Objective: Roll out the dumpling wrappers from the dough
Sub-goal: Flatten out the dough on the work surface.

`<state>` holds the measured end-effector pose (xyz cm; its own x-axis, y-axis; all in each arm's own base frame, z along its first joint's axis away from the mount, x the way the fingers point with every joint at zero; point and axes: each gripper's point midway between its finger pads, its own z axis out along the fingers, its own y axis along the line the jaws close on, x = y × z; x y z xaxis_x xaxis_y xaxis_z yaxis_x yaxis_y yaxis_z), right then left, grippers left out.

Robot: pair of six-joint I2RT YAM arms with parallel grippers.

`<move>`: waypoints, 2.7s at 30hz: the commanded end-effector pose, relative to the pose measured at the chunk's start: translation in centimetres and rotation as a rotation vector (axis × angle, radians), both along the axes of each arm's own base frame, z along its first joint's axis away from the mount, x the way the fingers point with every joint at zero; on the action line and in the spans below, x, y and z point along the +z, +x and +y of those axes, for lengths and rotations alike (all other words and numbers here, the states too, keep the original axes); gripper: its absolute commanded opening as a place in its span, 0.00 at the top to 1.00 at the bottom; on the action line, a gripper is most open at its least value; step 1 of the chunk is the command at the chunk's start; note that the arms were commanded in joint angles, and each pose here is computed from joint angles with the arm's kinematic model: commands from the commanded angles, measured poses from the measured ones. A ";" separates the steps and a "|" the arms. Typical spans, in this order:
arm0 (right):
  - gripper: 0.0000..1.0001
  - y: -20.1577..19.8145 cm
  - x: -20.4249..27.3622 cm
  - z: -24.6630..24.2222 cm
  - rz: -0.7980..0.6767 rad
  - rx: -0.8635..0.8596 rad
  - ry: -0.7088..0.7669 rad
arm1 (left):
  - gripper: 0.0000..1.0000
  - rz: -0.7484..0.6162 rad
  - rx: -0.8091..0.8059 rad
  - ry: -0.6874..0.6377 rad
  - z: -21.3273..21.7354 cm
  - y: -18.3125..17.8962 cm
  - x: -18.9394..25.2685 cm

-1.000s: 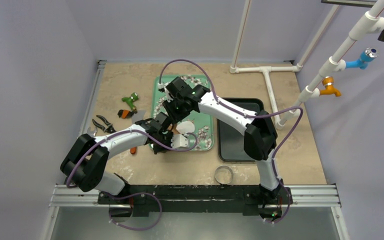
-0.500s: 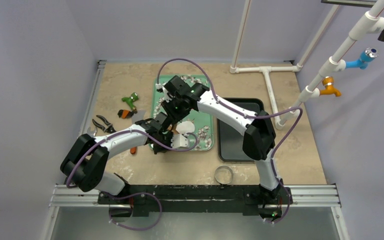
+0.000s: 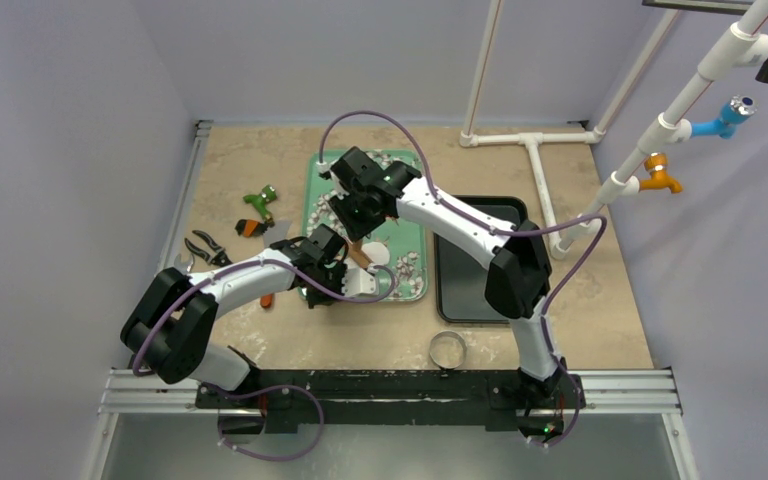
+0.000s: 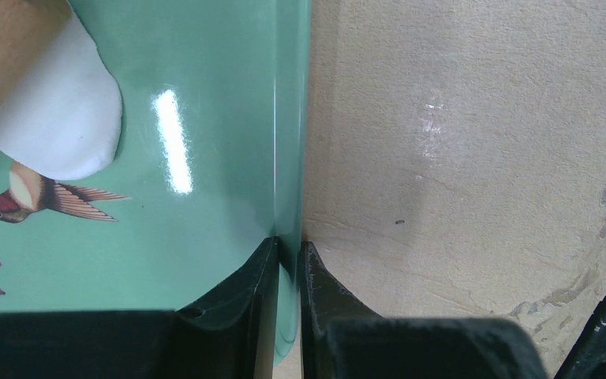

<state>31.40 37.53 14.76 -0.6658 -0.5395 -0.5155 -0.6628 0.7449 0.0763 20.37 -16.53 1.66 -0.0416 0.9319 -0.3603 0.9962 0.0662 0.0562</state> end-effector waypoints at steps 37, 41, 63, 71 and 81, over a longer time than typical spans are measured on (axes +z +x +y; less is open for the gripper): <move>1.00 5.4 -8.1 -16.2 -0.100 -0.268 -0.618 | 1.00 0.140 0.025 0.031 0.9 -2.8 -1.2; 1.00 6.1 -9.4 -18.5 -0.043 -0.306 -0.607 | 1.00 0.145 0.027 0.032 1.0 -2.8 -1.2; 1.00 7.0 -7.8 -24.5 -0.038 -0.379 -0.650 | 1.00 0.155 0.034 0.029 0.9 -2.8 -1.1; 1.00 6.3 -4.9 -24.8 -0.078 -0.418 -0.669 | 1.00 0.154 0.034 0.028 0.9 -2.8 -1.1; 1.00 5.2 -2.5 -21.5 -0.037 -0.370 -0.456 | 1.00 0.155 0.033 0.028 0.9 -2.8 -1.1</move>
<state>36.93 27.11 12.72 -0.8155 -0.3120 -0.4874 -0.3902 0.9184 0.0649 22.55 -19.42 1.98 -0.0032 0.8830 -0.4694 0.9929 0.0585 0.1034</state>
